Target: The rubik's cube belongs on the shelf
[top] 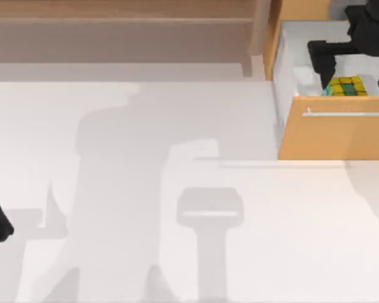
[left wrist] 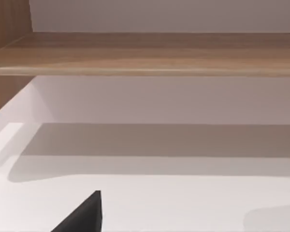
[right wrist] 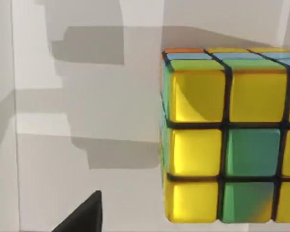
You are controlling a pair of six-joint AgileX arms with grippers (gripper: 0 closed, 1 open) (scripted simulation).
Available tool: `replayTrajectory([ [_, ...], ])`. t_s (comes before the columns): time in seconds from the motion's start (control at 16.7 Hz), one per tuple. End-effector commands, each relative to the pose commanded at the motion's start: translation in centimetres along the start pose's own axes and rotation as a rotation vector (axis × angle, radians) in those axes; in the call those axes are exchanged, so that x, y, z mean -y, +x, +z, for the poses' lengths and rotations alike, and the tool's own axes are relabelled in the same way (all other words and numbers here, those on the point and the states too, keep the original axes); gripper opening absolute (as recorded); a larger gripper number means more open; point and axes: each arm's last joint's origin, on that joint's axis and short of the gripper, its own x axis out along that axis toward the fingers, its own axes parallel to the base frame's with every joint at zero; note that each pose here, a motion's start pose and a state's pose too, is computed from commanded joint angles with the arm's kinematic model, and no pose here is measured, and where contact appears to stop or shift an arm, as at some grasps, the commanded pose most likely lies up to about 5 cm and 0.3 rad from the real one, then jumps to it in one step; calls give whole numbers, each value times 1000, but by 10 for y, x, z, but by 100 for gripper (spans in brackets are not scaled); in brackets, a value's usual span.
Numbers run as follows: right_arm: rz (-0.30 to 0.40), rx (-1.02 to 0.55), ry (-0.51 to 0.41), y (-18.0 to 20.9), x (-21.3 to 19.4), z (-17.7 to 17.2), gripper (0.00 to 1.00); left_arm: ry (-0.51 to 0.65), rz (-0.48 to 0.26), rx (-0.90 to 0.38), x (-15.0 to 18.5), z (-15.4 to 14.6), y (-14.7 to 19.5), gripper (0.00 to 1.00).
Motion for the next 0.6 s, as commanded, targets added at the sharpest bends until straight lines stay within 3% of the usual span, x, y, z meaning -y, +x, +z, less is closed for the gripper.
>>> replayTrajectory([
  [0.6, 0, 1, -1, 42, 6, 10, 100, 0, 0, 0, 0, 0, 0, 100],
])
